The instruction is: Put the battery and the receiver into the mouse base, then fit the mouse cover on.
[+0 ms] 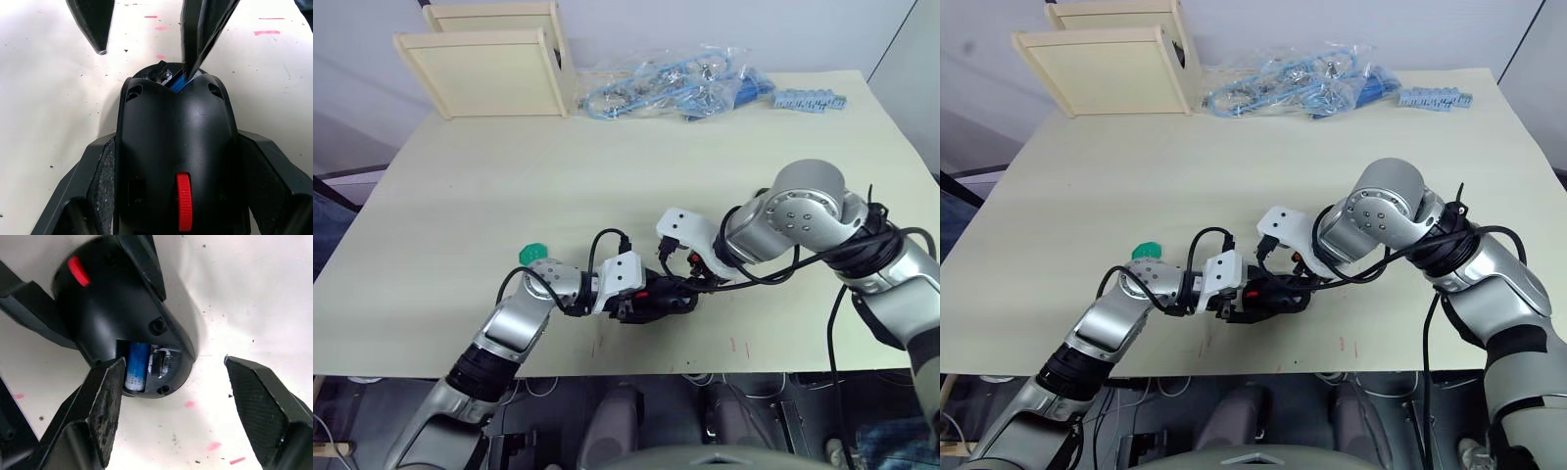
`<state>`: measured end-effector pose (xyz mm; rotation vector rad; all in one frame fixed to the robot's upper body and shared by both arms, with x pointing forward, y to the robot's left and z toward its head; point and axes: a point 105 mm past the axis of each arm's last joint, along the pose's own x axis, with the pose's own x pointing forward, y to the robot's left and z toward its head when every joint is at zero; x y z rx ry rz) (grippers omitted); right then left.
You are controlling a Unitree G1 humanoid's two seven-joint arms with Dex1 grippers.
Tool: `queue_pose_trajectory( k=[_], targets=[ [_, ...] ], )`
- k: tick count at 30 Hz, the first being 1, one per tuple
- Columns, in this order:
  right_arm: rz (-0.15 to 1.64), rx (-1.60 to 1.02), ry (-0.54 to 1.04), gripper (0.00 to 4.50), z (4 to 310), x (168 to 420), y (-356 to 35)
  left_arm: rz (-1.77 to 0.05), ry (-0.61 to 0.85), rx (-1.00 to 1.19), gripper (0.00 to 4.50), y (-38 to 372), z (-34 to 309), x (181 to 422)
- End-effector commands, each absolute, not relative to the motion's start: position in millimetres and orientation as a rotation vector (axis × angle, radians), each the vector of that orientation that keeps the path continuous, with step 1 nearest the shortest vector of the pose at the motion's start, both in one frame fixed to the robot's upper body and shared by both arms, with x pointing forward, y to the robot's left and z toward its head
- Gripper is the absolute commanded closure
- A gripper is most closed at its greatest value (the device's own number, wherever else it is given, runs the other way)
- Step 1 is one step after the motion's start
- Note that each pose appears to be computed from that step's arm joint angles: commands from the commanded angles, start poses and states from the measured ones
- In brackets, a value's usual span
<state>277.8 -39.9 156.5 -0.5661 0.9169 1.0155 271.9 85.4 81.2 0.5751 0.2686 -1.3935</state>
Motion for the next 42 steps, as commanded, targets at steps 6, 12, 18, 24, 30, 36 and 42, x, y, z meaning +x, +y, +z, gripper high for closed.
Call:
queue_pose_trajectory(
  k=[6,12,18,24,30,36,42],
  targets=[
    [1.065,-0.447,0.579,1.27,195.2,262.2,-50.2,-1.417,0.324,0.579,1.57,83.5,70.6,264.2],
    [1.081,-0.269,0.443,1.27,193.7,252.5,-57.3,-1.415,0.325,0.578,1.57,83.7,74.4,263.5],
    [1.078,-0.110,0.220,1.27,183.0,247.5,-59.6,-1.406,0.331,0.578,1.57,85.9,78.2,264.7],
    [1.037,-0.102,0.167,2.02,152.8,252.9,-63.3,-1.399,0.337,0.574,1.57,87.2,77.7,265.2],
    [1.055,-0.155,0.131,4.47,134.1,255.4,-62.7,-1.398,0.342,0.573,1.57,88.9,76.4,264.9],
    [1.064,-0.189,0.135,4.47,122.1,259.1,-63.3,-1.396,0.347,0.572,1.57,91.3,73.3,265.9],
    [1.077,-0.188,0.139,4.47,117.4,259.9,-60.1,-1.394,0.346,0.571,1.57,92.2,72.4,266.3]
  ],
)
